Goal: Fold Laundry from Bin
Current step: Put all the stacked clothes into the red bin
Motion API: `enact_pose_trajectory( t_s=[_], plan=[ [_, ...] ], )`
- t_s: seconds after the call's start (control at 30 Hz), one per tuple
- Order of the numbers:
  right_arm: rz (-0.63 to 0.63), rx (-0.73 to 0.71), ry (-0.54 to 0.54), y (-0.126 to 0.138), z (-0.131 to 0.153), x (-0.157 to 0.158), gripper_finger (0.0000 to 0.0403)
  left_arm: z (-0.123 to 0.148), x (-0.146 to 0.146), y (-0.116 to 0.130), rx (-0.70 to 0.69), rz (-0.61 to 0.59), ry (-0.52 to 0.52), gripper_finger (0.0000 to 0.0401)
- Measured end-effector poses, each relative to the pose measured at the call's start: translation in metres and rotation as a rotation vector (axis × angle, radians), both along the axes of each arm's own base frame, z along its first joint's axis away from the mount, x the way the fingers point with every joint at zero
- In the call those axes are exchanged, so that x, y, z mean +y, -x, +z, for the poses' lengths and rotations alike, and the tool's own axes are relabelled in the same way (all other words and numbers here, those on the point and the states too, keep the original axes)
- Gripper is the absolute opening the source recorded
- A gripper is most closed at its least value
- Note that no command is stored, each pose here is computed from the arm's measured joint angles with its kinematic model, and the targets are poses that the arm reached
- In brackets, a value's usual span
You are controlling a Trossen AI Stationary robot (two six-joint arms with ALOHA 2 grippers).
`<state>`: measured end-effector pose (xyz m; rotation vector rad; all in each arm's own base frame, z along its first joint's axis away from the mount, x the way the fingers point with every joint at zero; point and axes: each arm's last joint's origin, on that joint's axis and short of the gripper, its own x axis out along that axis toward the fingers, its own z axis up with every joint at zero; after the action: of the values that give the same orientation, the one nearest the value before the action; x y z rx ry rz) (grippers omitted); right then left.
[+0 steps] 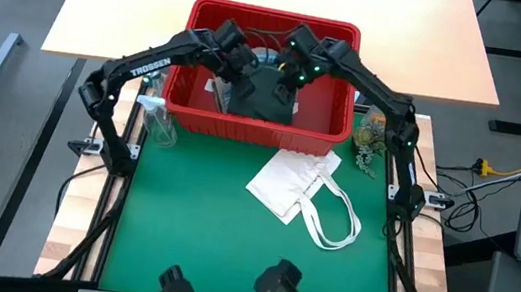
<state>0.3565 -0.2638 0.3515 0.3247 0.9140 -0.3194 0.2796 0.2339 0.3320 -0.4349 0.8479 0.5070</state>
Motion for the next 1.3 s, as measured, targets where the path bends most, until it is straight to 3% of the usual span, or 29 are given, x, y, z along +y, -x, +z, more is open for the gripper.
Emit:
enact_pose_trajectory(
  t_s=[0.2, 0.37, 0.63, 0.87, 1.1, 1.3],
  plan=[
    [-0.037, -0.023, 0.036, -0.015, -0.025, -0.023, 0.0137, -0.031, 0.024, -0.006, 0.083, 0.039, 0.017, 0.0137],
    [-0.084, 0.011, 0.0, -0.019, -0.066, -0.055, 0.0137, -0.055, 0.056, -0.001, 0.09, 0.111, 0.02, 0.0137],
    [-0.172, -0.06, 0.001, -0.032, -0.134, -0.103, 0.0137, -0.104, 0.095, 0.005, 0.141, 0.195, 0.068, 0.0137],
    [-0.194, -0.044, -0.023, -0.034, -0.16, -0.113, 0.0137, -0.132, 0.112, 0.009, 0.166, 0.215, 0.107, 0.0137],
    [-0.181, -0.064, -0.034, -0.03, -0.141, -0.107, 0.0137, -0.116, 0.107, 0.012, 0.141, 0.21, 0.097, 0.0137],
    [-0.167, -0.145, 0.051, -0.011, -0.064, -0.089, 0.0137, -0.071, 0.093, 0.021, 0.072, 0.217, 0.027, 0.0137]
  ],
)
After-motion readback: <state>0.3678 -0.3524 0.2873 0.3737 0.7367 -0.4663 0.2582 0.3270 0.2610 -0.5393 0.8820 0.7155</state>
